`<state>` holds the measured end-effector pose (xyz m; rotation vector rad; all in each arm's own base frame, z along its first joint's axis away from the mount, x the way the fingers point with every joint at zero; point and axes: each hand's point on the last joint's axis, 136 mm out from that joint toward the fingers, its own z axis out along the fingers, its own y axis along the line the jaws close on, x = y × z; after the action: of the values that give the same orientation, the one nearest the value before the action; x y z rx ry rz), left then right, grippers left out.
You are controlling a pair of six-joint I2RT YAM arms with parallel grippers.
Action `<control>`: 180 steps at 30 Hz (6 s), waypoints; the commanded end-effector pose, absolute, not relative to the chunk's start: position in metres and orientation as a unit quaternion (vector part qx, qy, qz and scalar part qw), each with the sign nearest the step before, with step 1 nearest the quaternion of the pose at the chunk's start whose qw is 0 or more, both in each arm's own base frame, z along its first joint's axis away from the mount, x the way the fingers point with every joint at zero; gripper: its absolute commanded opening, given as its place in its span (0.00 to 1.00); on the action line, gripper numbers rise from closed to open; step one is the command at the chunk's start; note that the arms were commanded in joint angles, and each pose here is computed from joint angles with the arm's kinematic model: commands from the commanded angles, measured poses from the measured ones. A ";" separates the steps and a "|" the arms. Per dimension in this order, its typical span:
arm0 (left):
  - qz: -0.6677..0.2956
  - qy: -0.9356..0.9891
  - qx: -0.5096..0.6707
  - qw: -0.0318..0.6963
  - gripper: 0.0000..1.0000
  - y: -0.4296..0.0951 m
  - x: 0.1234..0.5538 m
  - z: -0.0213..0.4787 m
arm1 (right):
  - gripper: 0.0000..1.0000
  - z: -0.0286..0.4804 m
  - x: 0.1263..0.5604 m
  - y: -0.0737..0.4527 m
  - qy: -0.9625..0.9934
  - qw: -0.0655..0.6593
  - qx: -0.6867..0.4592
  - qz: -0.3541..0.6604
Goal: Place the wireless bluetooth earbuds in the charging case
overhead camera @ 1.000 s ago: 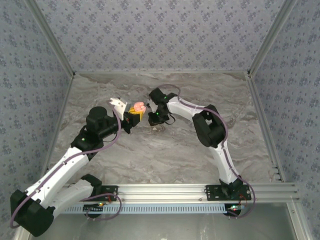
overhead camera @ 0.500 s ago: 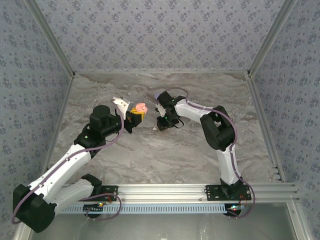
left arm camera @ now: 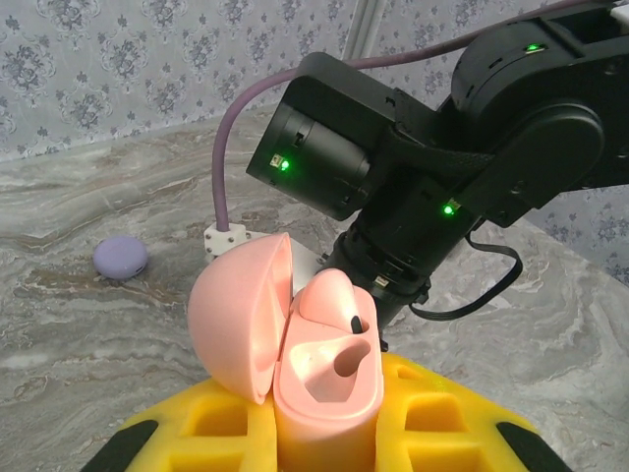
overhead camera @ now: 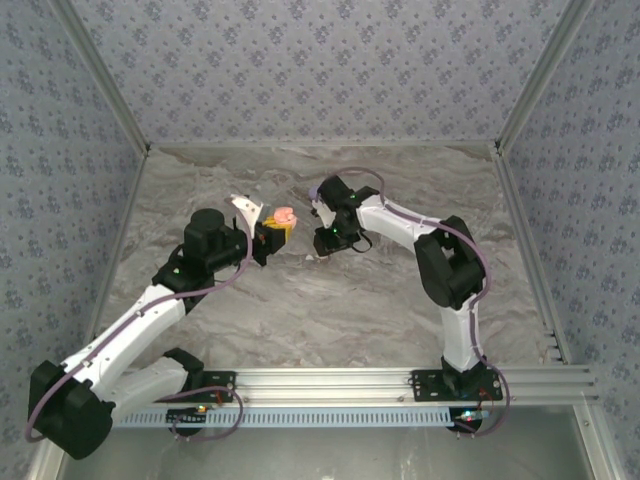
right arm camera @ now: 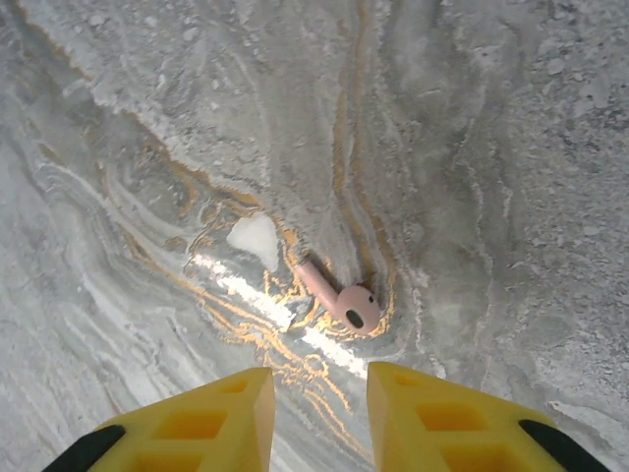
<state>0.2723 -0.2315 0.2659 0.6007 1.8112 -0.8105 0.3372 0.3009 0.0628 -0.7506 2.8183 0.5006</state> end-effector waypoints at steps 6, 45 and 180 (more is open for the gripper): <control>-0.350 0.731 0.256 0.526 0.09 -0.236 0.275 0.288 | 0.18 0.039 0.318 0.294 0.957 0.051 -0.232 0.165; -0.344 0.735 0.255 0.526 0.09 -0.234 0.275 0.285 | 0.16 0.007 0.377 0.315 0.965 0.075 -0.214 0.128; -0.332 0.806 0.179 0.457 0.09 -0.239 0.309 0.215 | 0.18 0.074 0.395 0.294 0.950 0.149 -0.090 0.258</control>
<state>0.2987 -0.2406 0.2105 0.5149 2.0072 -0.8094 0.3877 0.2819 0.0432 -0.2845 2.8427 0.5859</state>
